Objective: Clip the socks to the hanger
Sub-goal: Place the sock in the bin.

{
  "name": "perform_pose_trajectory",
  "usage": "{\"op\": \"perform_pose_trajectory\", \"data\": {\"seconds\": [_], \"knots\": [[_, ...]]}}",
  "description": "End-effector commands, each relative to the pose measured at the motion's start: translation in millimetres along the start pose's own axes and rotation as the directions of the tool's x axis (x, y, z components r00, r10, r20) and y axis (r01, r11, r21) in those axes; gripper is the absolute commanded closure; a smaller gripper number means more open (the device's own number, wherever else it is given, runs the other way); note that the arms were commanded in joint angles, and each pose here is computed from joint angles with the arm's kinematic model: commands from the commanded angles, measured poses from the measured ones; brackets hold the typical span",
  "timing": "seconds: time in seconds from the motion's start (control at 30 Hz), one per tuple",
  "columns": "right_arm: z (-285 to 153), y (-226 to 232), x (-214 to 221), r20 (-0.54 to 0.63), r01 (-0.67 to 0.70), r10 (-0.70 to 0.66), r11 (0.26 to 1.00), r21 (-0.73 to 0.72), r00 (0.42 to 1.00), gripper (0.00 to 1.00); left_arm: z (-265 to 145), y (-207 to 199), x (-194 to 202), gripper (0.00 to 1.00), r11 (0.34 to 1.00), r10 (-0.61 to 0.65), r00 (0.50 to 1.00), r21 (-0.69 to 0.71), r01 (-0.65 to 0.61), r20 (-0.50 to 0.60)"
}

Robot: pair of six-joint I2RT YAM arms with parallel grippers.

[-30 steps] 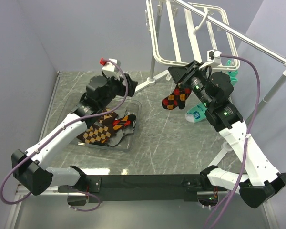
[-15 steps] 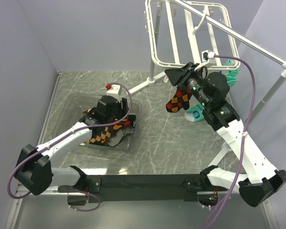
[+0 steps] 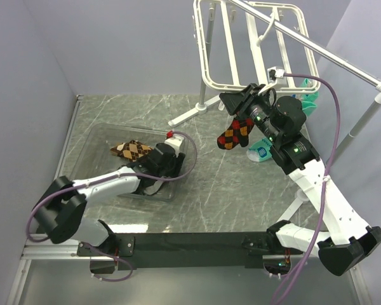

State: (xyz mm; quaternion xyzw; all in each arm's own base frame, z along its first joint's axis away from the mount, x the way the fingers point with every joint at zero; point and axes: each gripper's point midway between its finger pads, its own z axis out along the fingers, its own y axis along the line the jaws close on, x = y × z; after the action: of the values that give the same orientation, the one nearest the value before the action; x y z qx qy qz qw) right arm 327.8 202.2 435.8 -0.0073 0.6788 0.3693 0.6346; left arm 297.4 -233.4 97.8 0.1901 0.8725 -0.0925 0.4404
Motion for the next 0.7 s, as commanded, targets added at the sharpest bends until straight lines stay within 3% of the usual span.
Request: {"op": "perform_pose_trajectory", "data": {"seconds": [0.0,0.37,0.67], "knots": [[-5.9,10.1,-24.5,0.063,0.033,-0.032,0.999,-0.017,0.998,1.0,8.2,14.8,-15.4,0.32,0.994,0.035,0.999,-0.103,-0.033,0.023],[-4.2,7.9,-21.4,0.055,0.039,-0.038,0.999,-0.011,0.998,1.0,19.8,15.3,-13.4,0.33,0.992,0.05,0.999,-0.118,-0.048,0.017],[-8.4,6.5,-25.4,0.071,0.045,-0.045,0.999,-0.002,0.996,1.0,31.4,18.0,-14.5,0.4,0.987,0.042,0.999,-0.153,-0.036,0.034]]}}
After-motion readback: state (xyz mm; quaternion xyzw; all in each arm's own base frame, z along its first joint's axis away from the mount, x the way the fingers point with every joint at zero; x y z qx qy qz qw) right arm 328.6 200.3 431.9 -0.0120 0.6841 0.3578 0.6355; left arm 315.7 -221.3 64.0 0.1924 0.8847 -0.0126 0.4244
